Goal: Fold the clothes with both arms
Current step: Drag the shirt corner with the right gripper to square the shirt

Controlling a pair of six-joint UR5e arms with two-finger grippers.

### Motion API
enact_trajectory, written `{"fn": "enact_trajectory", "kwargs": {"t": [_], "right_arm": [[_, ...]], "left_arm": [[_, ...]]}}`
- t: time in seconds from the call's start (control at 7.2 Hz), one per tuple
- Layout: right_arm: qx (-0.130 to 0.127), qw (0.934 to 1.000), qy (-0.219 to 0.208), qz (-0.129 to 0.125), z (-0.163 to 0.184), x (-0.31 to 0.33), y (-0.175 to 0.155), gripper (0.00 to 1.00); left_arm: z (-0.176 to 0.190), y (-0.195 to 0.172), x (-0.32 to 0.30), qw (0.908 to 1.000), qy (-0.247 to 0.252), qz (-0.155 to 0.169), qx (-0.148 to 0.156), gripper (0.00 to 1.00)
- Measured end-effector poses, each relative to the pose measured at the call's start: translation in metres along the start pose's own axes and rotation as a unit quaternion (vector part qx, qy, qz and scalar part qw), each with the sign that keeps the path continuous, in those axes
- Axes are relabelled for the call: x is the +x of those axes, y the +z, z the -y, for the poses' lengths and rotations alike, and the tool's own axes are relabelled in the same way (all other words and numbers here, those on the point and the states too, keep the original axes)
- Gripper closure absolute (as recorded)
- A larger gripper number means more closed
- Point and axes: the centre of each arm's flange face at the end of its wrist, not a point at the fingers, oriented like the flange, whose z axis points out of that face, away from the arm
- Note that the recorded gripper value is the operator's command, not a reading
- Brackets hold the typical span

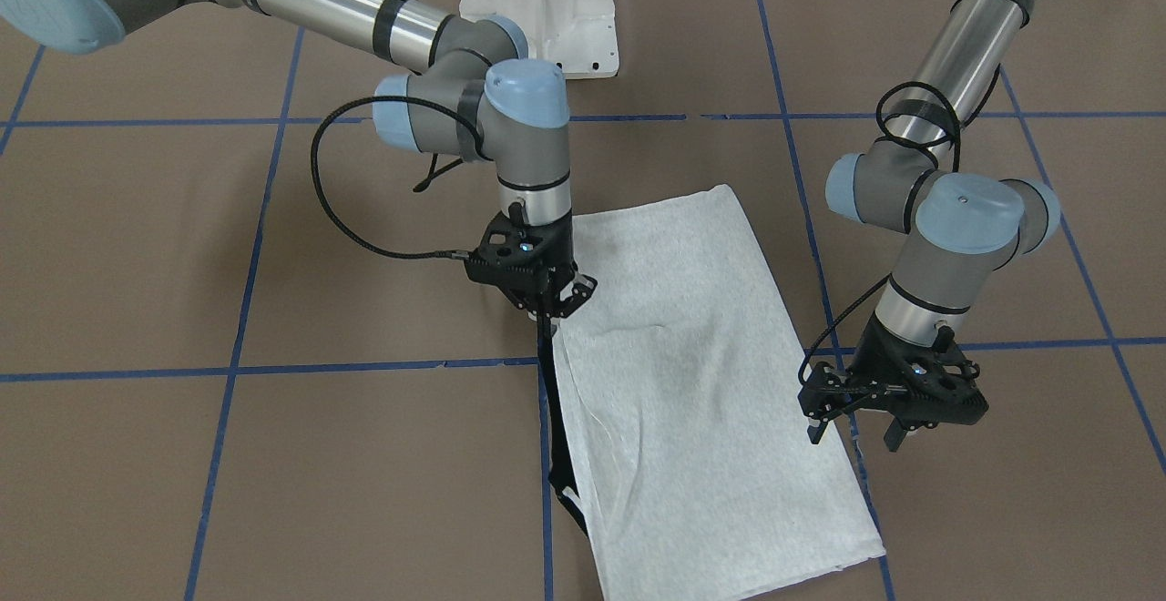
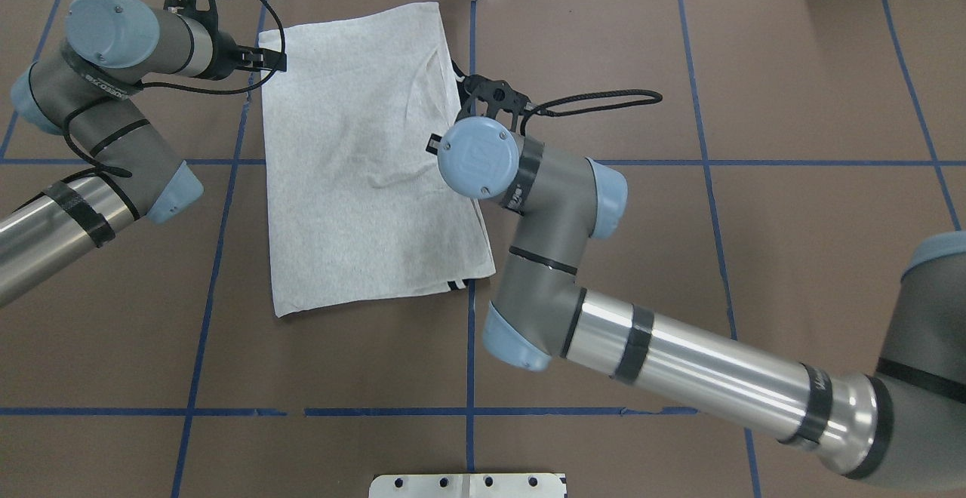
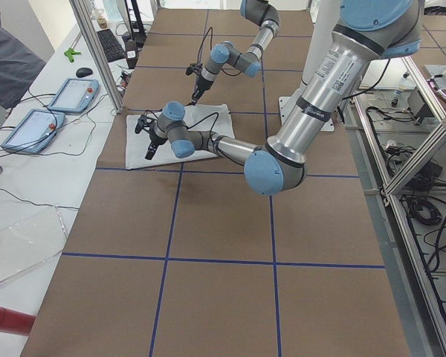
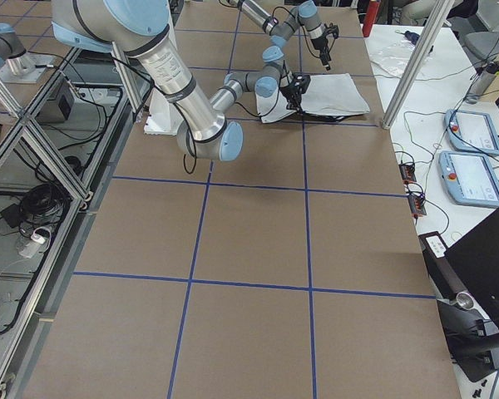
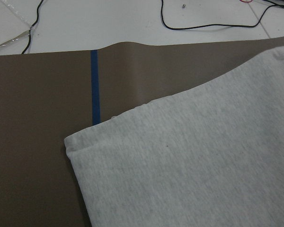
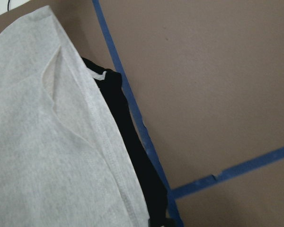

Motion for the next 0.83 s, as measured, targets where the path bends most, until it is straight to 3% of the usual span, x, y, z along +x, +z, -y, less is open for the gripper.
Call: {"fn": "enact_trajectory", "kwargs": {"t": [0.28,0.56,0.69,0.83], "right_arm": [[-0.012,0.9997,-0.021,0.000,-0.042,0.078,-0.036,1.00],[-0.011,0.9991,-0.038,-0.014,-0.047,0.123,-0.038,1.00],[-0.008,0.9983,-0.055,-0.019,-0.043,0.130,-0.035,0.61],[-0.004,0.9971,-0.073,-0.022,-0.038,0.133,-0.034,0.01]], "left_arm": [[-0.006,-0.005,-0.003,1.0000,-0.002,-0.006,0.002,0.00],[-0.011,-0.012,-0.004,0.9999,-0.003,-0.010,0.004,0.00],[-0.013,-0.014,-0.005,0.9999,-0.004,-0.011,0.004,0.00],[-0.014,-0.014,-0.006,0.9999,-0.004,-0.011,0.003,0.00]]}}
